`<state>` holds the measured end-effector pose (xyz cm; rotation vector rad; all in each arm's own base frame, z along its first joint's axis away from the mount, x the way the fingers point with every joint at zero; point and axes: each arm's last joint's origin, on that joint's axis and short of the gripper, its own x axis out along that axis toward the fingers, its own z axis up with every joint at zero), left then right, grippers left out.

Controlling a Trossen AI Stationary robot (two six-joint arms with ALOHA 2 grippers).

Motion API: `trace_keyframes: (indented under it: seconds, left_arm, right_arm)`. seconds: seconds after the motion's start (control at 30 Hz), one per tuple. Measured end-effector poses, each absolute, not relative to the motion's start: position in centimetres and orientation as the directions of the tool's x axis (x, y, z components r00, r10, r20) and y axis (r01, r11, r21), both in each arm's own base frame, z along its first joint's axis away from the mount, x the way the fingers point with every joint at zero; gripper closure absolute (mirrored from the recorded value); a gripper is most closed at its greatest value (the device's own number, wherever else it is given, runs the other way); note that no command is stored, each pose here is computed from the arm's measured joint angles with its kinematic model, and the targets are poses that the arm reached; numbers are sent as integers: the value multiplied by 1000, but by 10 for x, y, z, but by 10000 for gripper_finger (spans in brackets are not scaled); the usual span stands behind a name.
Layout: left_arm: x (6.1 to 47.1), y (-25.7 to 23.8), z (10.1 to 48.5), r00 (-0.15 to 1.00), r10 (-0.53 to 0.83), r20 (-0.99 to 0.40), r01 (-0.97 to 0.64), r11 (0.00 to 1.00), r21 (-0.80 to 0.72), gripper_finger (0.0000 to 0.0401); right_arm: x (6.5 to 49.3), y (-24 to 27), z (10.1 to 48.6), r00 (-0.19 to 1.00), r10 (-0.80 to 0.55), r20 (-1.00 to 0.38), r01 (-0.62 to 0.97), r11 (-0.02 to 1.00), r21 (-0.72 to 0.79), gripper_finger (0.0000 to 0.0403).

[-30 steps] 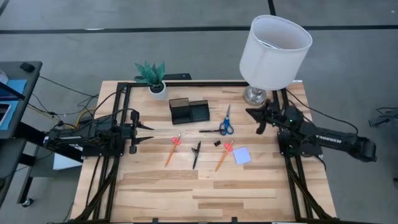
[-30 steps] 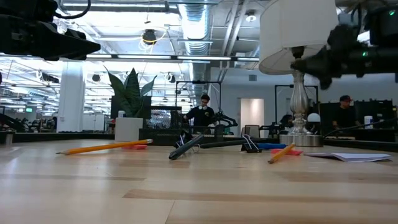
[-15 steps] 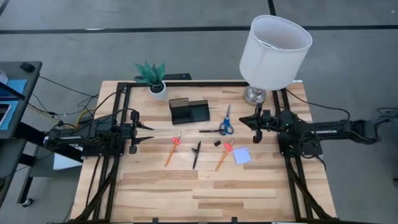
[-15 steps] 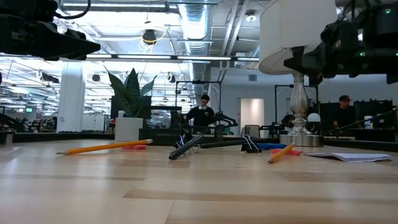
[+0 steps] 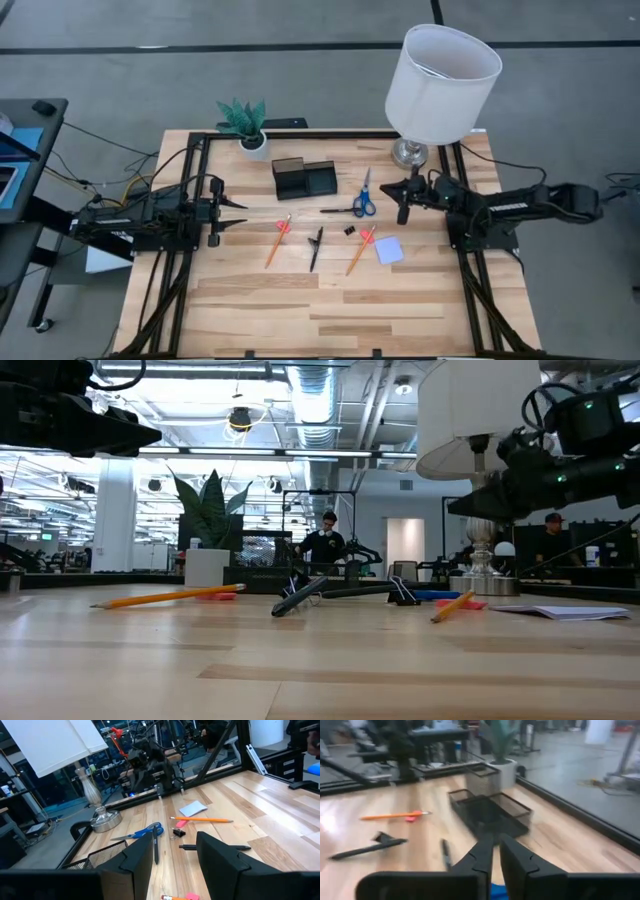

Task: Pick and place office supplies into organizer
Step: Put the top black pen into the black desk organizer

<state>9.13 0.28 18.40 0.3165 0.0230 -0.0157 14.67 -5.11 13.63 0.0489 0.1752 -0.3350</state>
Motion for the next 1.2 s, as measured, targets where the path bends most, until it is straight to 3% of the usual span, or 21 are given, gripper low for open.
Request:
trace_keyframes:
  seconds: [0.2, 0.5, 0.8, 1.2]
  left_arm:
    - [91, 2, 184, 999, -24, -25, 30, 964, 265, 257]
    - [91, 1, 184, 996, -83, -25, 86, 985, 146, 257]
    - [91, 1, 184, 997, -75, -25, 77, 987, 140, 257]
    - [91, 1, 184, 997, -74, -25, 77, 990, 122, 257]
  right_arm:
    - [147, -58, 124, 911, -317, -264, 340, 939, 48, 338]
    - [160, -44, 121, 940, -262, -217, 284, 956, 76, 335]
    - [164, -35, 108, 926, -239, -291, 274, 958, 86, 326]
    - [170, -25, 99, 929, -177, -324, 201, 979, 40, 202]
